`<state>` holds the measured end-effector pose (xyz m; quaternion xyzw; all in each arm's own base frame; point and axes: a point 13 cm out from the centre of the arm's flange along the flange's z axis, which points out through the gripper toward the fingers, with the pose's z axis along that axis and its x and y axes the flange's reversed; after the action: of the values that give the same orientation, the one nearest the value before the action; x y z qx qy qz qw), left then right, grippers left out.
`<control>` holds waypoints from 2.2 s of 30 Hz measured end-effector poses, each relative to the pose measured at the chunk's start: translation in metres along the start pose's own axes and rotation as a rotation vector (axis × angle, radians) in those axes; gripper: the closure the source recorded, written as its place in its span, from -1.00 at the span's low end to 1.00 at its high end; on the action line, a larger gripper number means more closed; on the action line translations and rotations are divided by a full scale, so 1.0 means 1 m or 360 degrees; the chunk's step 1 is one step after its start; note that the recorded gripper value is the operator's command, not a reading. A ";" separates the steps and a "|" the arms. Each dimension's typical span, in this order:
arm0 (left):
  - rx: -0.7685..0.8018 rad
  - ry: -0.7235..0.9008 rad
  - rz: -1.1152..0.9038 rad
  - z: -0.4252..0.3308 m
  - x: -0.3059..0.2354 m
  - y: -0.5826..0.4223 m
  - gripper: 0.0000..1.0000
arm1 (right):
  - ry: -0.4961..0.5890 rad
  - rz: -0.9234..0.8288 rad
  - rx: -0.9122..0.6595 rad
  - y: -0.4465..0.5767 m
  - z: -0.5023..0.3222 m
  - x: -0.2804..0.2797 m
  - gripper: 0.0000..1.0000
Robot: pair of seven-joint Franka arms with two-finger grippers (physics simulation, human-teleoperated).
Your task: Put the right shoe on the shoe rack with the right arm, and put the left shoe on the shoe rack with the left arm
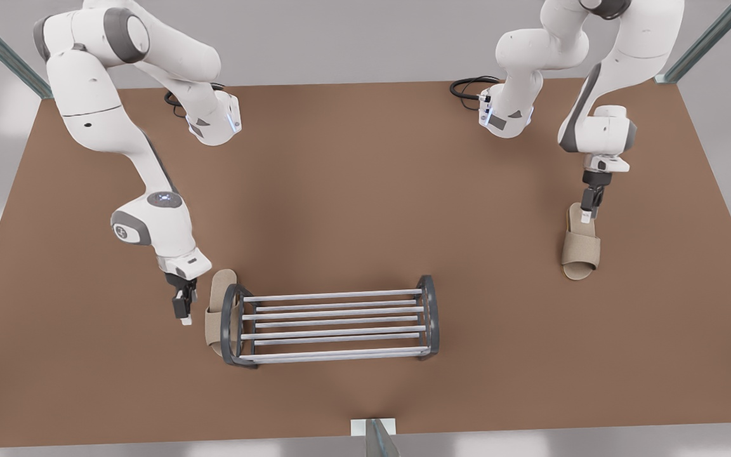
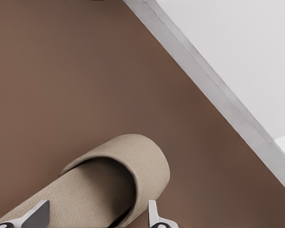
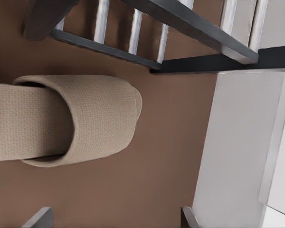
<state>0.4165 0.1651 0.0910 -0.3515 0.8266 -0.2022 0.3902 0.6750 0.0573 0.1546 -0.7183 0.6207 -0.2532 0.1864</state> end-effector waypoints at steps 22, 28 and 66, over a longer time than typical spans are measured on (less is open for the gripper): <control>0.0224 0.0172 -0.0182 0.051 -0.003 -0.055 -1.00 | -0.0430 0.0193 0.0008 0.029 -0.032 -0.104 -1.00; 0.0194 0.0161 -0.0311 0.065 -0.017 -0.053 -1.00 | -0.0111 -0.0235 0.0007 0.083 -0.024 -0.072 -1.00; 0.0010 0.0083 -0.1565 0.072 -0.022 -0.032 -0.21 | -0.0239 0.0722 0.0797 0.080 -0.021 -0.078 -1.00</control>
<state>0.4968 0.1559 0.0771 -0.6939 0.5716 -0.3736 0.2287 0.5905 0.1226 0.1142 -0.5105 0.6678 -0.2961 0.4535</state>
